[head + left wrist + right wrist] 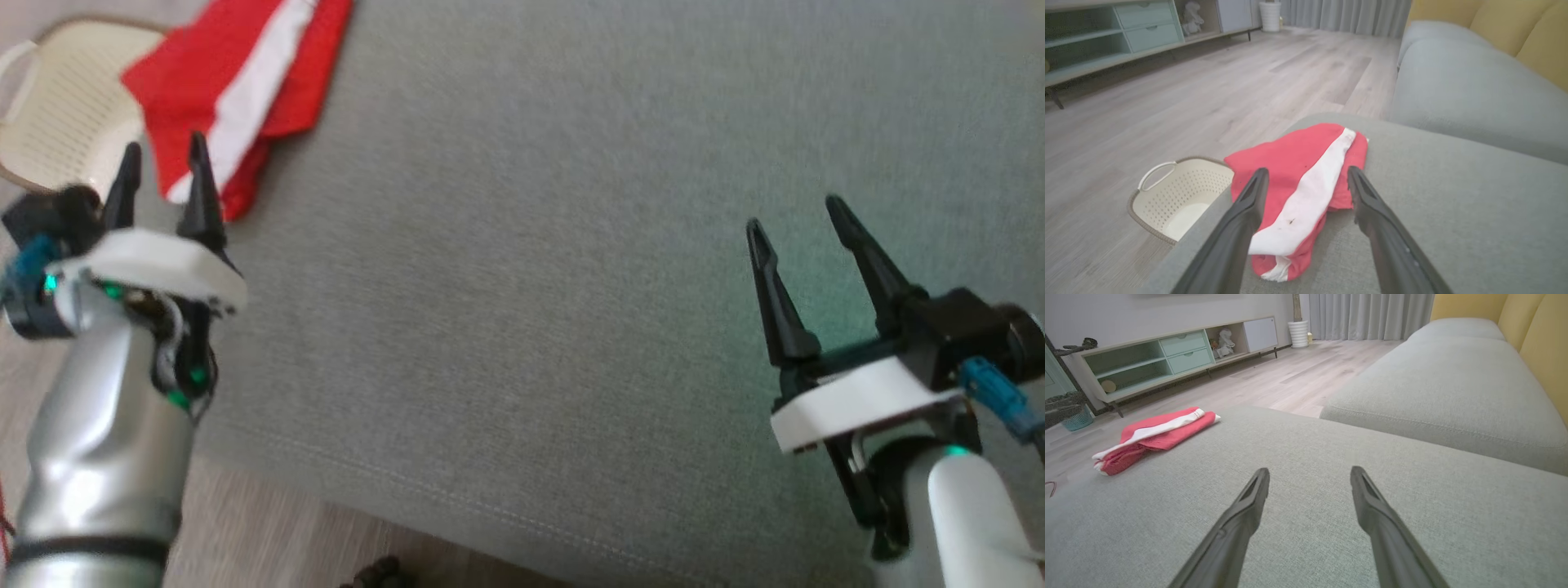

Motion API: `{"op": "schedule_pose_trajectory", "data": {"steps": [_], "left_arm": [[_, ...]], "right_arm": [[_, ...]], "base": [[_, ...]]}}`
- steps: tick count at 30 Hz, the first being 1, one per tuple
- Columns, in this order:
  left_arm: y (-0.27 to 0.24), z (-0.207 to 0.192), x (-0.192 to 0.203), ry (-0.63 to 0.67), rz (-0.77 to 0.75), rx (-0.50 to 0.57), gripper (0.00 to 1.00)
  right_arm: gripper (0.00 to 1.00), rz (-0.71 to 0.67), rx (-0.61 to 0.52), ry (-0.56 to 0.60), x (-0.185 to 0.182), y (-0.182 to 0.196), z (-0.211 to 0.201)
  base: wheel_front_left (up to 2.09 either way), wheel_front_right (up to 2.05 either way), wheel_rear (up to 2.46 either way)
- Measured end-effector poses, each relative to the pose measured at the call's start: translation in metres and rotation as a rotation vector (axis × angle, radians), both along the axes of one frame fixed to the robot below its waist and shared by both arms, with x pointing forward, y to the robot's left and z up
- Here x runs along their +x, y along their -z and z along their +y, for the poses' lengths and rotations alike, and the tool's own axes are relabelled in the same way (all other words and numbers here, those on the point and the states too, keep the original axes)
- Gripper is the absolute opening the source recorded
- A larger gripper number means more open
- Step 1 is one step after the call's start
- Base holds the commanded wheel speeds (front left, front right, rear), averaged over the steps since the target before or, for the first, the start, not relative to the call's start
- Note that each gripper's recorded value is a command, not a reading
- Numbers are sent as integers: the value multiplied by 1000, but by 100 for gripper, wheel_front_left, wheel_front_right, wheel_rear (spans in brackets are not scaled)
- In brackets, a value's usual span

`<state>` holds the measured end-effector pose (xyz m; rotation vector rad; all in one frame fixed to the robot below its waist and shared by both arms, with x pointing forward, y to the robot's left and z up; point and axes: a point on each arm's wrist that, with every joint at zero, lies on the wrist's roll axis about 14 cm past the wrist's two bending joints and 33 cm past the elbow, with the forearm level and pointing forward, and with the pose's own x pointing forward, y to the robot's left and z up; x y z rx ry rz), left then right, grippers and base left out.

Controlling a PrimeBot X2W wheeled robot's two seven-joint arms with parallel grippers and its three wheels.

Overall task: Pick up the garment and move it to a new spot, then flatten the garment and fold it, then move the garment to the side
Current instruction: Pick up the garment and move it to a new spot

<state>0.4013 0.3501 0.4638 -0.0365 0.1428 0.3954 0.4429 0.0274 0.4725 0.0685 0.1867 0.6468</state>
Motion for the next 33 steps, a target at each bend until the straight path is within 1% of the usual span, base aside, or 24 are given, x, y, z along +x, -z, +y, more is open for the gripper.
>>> {"op": "schedule_pose_trajectory", "data": {"steps": [4,6,11,12,13,14,16,18,19,23,28,30,33], "left_arm": [[48,8,20,21,182,-27,100],[66,9,26,31,246,-39,100],[104,9,26,38,422,-86,100],[104,9,26,38,422,-86,100],[109,9,24,39,455,-92,23],[112,9,23,41,476,-91,0],[113,12,21,50,498,-75,0],[107,20,20,44,481,-41,0],[98,25,21,39,445,-15,0],[68,36,30,2,338,3,0],[-14,47,54,-1,81,80,0],[-31,47,48,-1,19,82,0],[-40,46,26,-7,-32,85,0]], "right_arm": [[100,40,-1,26,14,20,-7],[100,58,-5,38,17,29,-11],[100,76,-11,69,21,40,-23],[100,76,-11,69,21,40,-23],[100,78,-13,74,20,42,-25],[100,83,-15,78,20,43,-26],[100,84,-8,83,20,42,-28],[100,71,-1,89,22,38,-29],[100,58,9,98,24,33,-31],[100,31,23,114,25,22,-35],[100,-17,50,130,20,1,-40],[100,-26,58,132,15,-5,-41],[100,-40,68,145,5,-14,-47]], "base": [[0,0,0],[0,0,0],[0,0,0],[0,0,0],[0,0,0],[0,0,0],[0,0,0],[0,0,0],[0,0,0],[0,0,0],[0,0,0],[0,0,0],[0,0,0]]}}
